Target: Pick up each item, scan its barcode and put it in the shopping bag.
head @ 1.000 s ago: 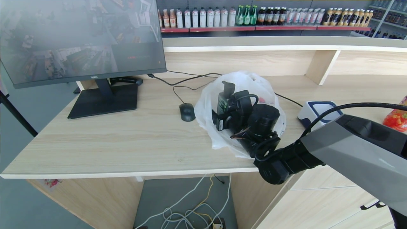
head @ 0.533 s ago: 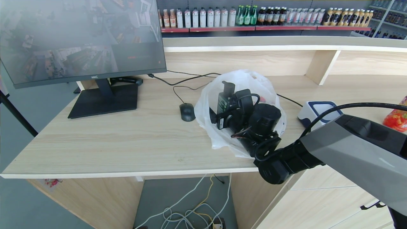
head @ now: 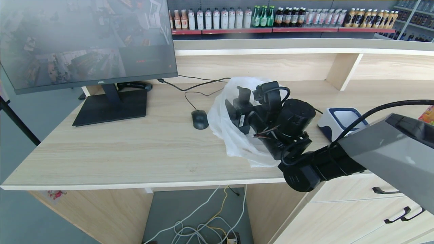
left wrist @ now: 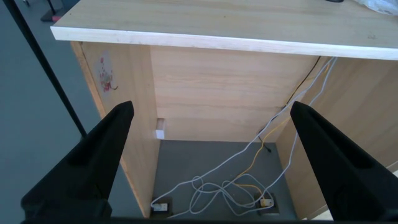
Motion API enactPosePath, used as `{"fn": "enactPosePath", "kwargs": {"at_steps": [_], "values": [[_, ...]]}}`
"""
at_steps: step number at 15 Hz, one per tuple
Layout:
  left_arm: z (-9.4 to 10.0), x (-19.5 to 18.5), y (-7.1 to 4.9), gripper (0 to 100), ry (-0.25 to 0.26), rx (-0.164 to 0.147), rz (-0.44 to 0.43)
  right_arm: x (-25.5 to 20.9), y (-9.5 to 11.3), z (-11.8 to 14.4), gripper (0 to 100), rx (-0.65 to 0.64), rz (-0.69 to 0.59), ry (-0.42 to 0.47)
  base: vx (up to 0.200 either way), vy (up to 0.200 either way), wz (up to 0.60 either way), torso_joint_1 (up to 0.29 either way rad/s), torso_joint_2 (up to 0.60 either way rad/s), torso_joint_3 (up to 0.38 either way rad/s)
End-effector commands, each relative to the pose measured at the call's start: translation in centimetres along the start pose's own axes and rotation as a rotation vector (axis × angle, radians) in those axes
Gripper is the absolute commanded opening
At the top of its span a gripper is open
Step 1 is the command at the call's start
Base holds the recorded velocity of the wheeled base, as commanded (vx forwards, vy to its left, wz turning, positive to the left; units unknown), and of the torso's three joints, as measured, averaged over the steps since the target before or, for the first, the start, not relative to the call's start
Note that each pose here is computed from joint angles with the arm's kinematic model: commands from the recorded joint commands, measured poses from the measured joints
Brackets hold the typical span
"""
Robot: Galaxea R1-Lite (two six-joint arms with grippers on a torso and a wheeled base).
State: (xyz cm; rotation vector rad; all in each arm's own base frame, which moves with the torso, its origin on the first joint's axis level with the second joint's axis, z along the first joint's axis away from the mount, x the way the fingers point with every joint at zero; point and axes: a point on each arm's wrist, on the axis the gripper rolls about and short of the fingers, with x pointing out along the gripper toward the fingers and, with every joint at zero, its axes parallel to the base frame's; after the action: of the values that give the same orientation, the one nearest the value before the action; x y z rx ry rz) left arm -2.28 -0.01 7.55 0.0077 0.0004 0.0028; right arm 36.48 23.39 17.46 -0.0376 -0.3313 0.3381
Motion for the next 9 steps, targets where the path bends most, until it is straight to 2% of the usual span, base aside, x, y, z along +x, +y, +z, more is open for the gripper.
{"fn": "enactPosePath", "kwargs": {"at_steps": [1, 4, 9], "values": [[0.0, 0.0, 0.0, 100, 0.0, 0.0, 0.0, -1.3, -0.7, 2.5, 100, 0.006, -0.003, -0.026, 0.0, 0.0, 0.0, 0.0, 0.0, 0.0], [0.0, 0.0, 0.0, 100, 0.0, 0.0, 0.0, -2.9, -1.3, 4.1, 100, 0.015, -0.005, -0.05, 0.0, 0.0, 0.0, 0.0, 0.0, 0.0], [0.0, 0.0, 0.0, 100, 0.0, 0.0, 0.0, -7.8, -2.5, 4.9, 100, 0.023, -0.007, -0.088, 0.0, 0.0, 0.0, 0.0, 0.0, 0.0]]}}
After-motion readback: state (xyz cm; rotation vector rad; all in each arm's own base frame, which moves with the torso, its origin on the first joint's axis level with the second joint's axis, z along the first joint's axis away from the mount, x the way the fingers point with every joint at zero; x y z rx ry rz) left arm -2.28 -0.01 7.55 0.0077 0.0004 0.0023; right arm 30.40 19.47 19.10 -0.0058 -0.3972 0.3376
